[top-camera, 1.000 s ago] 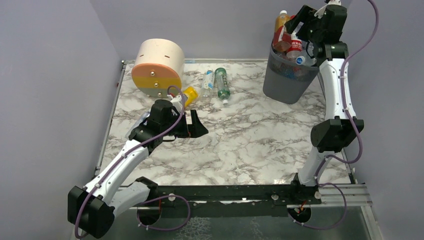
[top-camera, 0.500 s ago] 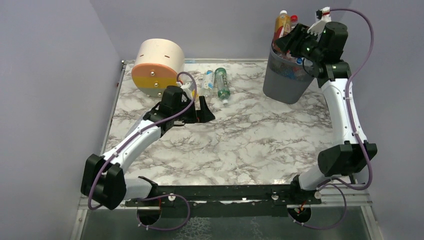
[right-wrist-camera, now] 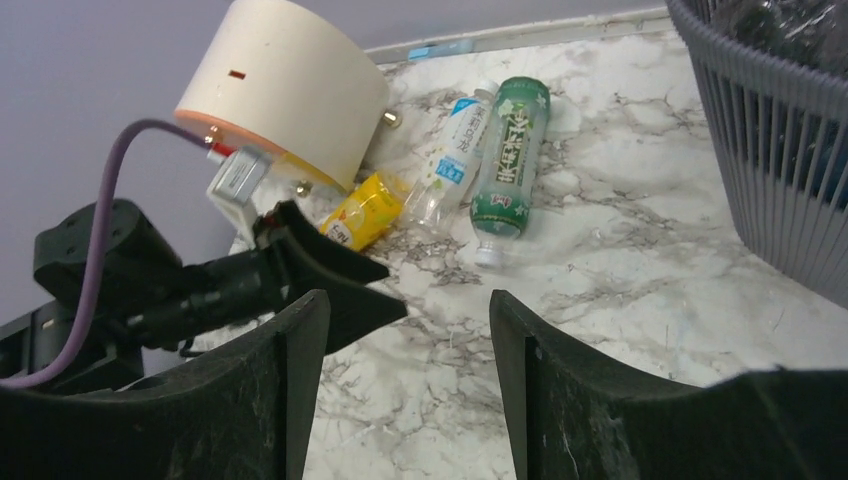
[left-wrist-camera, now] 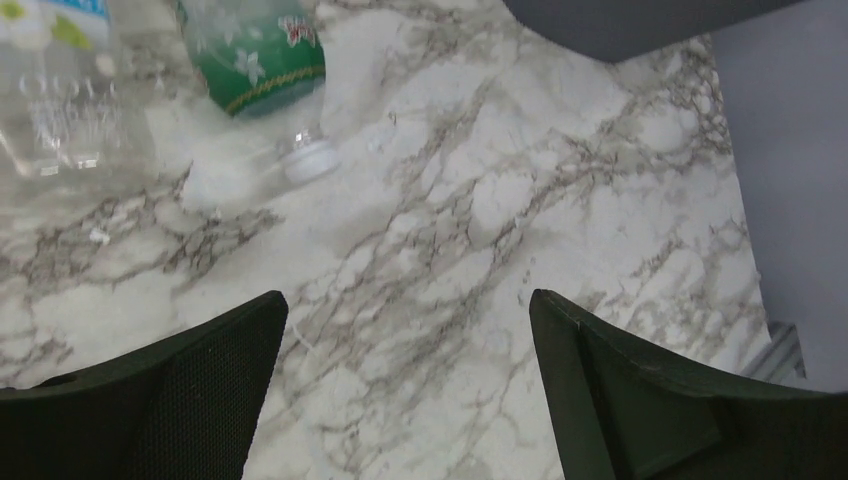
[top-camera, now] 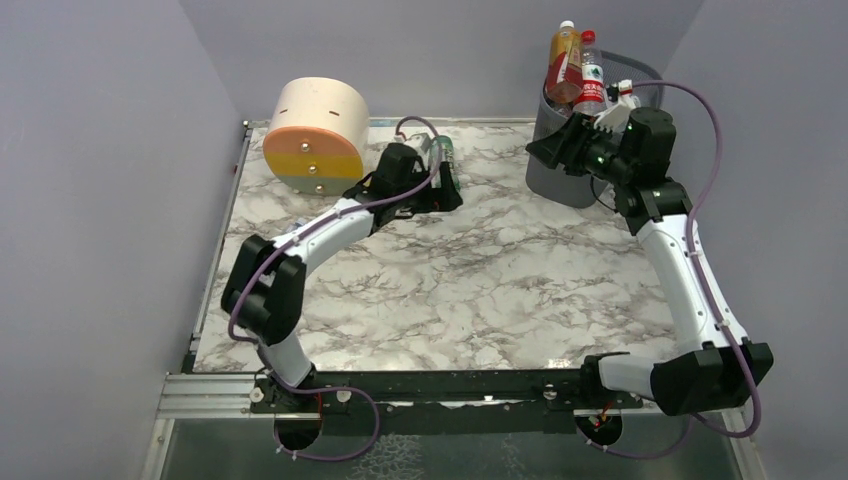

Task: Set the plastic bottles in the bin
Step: Pick up the plastic bottle at the center of the board.

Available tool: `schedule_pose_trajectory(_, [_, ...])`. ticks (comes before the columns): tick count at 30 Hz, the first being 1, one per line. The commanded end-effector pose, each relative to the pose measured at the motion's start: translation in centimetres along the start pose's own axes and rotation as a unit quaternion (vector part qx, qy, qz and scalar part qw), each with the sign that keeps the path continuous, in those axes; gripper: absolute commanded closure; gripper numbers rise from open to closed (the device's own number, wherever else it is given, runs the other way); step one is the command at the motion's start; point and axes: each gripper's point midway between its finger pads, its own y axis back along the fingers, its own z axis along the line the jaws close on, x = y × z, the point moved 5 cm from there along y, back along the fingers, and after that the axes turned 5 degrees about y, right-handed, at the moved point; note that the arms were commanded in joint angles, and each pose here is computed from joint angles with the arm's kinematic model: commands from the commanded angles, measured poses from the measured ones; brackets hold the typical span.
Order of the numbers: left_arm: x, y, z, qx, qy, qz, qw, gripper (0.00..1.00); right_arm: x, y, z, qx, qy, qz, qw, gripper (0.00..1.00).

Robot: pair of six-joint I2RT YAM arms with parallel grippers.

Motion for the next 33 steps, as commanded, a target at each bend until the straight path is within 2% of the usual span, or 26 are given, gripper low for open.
schedule_pose_trajectory(1, [-2.2,-3.6,0.0,-0.095,-0.054,-0.057,0.992,0.03,0.4,1.8,1.7,-0.034,0.008,-0.013,0.999,0.37])
schedule_pose_trajectory(6, [-3.2,-7.6,1.1,-0.171,-0.089,-0.060,0.979,0.03,1.5,2.9,1.9,-0.033,0.011,-0.002,0.999,0.37])
schedule_pose_trajectory(13, [-5.4,-11.1,2.2,-0.236,-0.116,-0.080,0.962,0.02,3.2,3.9,1.7,-0.032,0.015,0.008,0.999,0.37])
schedule_pose_trajectory(17, [-5.8,-12.3,2.7,-0.252,-0.118,-0.083,0.957,0.01,4.4,3.5,1.3,-0.040,0.010,0.021,0.999,0.37])
schedule_pose_trajectory(26, [-3.2,-15.7,4.9,-0.262,-0.117,-0.044,0.957,0.02,6.1,2.8,0.1,-0.027,0.008,0.040,0.999,0.37])
schedule_pose_trajectory(29, [-2.8,-15.7,5.1,-0.263,-0.116,-0.038,0.957,0.08,6.1,2.7,0.0,-0.024,0.011,0.039,0.999,0.37])
schedule_pose_trajectory(33, [-2.2,-15.4,5.3,-0.262,-0.120,-0.027,0.957,0.24,6.2,2.6,-0.6,-0.010,0.017,0.042,0.999,0.37])
